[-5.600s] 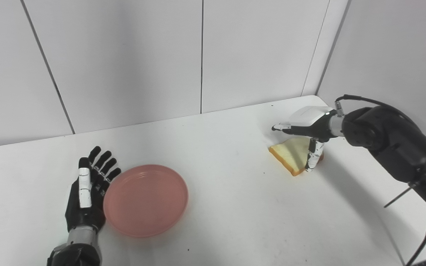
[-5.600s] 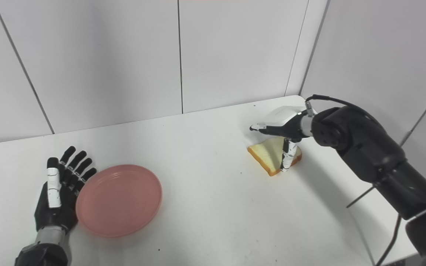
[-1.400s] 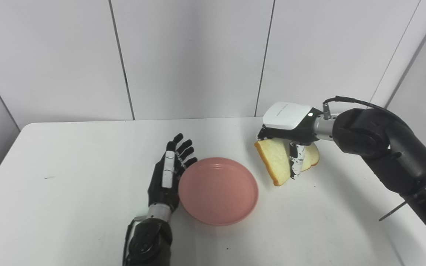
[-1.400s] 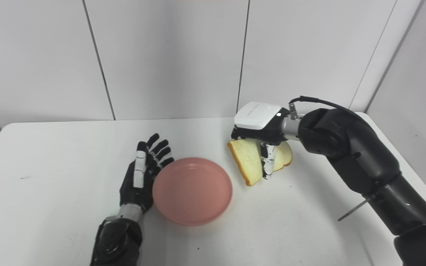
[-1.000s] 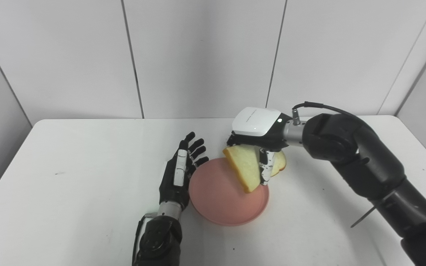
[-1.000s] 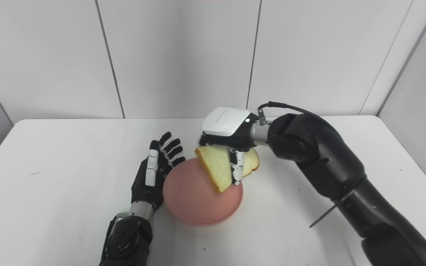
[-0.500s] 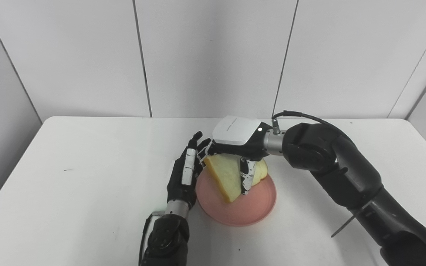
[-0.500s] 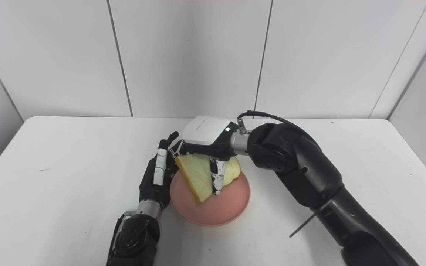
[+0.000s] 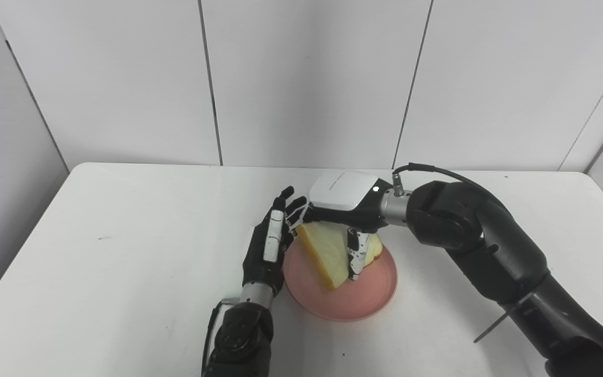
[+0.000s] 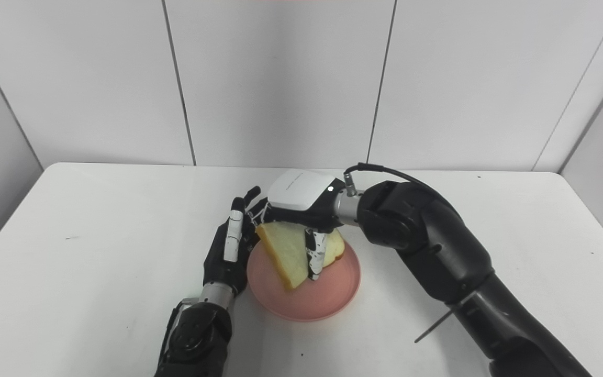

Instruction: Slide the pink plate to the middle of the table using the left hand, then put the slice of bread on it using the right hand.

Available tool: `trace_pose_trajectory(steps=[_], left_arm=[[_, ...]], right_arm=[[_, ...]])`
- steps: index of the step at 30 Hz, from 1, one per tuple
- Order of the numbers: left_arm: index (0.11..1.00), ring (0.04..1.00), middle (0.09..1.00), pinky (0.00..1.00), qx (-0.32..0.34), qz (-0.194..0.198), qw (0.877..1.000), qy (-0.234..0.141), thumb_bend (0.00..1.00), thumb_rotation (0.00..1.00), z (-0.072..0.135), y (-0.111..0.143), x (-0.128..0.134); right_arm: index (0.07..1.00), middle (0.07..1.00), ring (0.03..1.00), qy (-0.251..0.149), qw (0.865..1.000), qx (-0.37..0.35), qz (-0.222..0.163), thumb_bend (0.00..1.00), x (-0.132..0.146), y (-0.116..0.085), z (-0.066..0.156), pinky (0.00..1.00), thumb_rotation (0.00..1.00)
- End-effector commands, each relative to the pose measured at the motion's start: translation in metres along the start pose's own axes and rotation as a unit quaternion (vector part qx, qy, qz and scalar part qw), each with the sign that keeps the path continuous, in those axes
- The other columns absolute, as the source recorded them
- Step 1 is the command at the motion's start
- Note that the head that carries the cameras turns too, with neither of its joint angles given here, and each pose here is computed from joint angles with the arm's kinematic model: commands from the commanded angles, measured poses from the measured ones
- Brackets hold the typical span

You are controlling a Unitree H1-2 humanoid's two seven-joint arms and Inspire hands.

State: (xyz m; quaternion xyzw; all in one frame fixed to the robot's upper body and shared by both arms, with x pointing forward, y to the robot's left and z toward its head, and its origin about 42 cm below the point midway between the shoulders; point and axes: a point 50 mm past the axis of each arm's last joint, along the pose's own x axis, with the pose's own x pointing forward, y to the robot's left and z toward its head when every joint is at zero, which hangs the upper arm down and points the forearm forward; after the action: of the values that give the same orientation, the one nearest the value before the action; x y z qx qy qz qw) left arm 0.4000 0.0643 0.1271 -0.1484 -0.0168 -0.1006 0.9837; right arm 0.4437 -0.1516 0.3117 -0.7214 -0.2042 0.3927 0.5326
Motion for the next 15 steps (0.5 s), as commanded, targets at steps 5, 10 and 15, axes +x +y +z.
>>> trace_pose_trajectory(steps=[5, 10, 15], left_arm=[[0.885, 0.842, 0.864, 0.72, -0.003, 0.011, 0.999, 0.037, 0.82, 0.91, -0.017, -0.004, -0.009], [0.887, 0.84, 0.863, 0.73, 0.0, 0.011, 0.999, 0.037, 0.82, 0.92, -0.018, -0.002, -0.009], [0.902, 0.841, 0.874, 0.72, 0.003, 0.01, 0.999, 0.04, 0.82, 0.93, -0.019, 0.0, -0.009]], right_arm=[[0.586, 0.576, 0.565, 0.0, 0.999, -0.009, -0.034, 0.75, -0.006, -0.015, -0.004, 0.47, 0.08], [0.727, 0.704, 0.655, -0.001, 0.999, -0.006, -0.034, 0.99, -0.005, -0.008, -0.005, 0.55, 0.23], [0.774, 0.757, 0.728, -0.004, 1.0, 0.001, -0.022, 1.0, -0.002, -0.002, -0.006, 0.65, 0.32]])
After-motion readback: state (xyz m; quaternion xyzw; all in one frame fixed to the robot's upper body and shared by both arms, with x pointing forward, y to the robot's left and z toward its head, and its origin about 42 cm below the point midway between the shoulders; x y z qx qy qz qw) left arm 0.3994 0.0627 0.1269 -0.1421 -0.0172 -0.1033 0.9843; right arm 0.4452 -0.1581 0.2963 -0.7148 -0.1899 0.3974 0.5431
